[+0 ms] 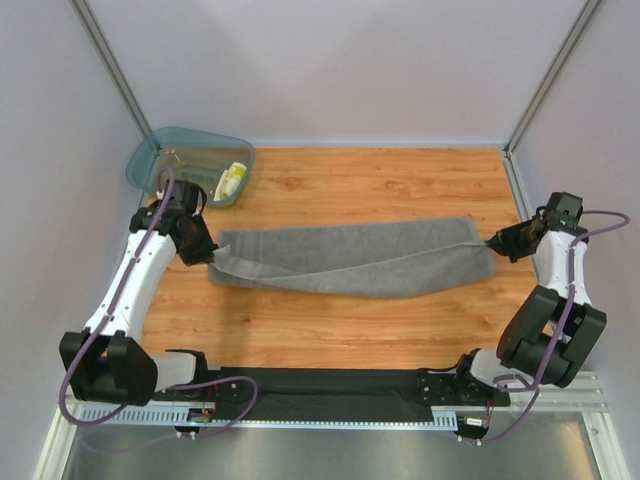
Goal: Roll the towels
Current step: Fold the towel
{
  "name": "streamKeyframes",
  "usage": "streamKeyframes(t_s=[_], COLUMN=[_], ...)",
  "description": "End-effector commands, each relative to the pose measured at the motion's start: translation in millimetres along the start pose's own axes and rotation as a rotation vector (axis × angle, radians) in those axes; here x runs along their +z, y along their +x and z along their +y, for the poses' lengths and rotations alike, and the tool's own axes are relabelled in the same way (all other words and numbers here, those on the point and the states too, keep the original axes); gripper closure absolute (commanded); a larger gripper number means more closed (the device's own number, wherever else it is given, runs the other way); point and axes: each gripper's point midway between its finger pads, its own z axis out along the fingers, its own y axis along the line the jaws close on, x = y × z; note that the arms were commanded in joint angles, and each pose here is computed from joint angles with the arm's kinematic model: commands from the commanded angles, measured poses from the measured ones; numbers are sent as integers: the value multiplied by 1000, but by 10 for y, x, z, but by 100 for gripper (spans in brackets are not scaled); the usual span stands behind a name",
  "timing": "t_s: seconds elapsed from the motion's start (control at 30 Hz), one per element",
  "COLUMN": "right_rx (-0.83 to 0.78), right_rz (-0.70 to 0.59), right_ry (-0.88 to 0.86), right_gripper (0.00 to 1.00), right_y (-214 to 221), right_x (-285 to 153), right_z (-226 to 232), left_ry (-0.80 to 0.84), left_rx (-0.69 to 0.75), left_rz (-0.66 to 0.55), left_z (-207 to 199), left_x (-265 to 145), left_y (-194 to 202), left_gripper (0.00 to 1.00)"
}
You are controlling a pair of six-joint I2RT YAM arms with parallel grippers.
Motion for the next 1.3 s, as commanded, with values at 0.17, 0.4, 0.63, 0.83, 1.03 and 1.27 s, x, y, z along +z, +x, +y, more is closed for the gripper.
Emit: streamKeyframes(t_s=[0.17,0.4,0.63,0.83,1.03,1.27], right_rx=[-4,4,-3,-13,-14,-12], right_rz=[-57,-56,-32,-26,-18,-5], right_ry=[0,24,29,36,47,61], right_gripper=[100,100,100,100,100,100], right_y=[-236,-344,-348,-350,-398,-384], right_x=[189,355,510,590,679,801], right_z=[269,301,382,444,476,472], left_ry=[-59,-121,-134,-137,-148,-181], left_rx=[56,82,93,96,99,100], left_rz=[-1,79,141,156,158,155], left_z=[-49,-19,-62,-125,-169,-147], left_x=[214,523,770,883,962,1075], left_y=[-449,-577,-595,-695,-809,-882], left_gripper=[100,100,100,100,100,100])
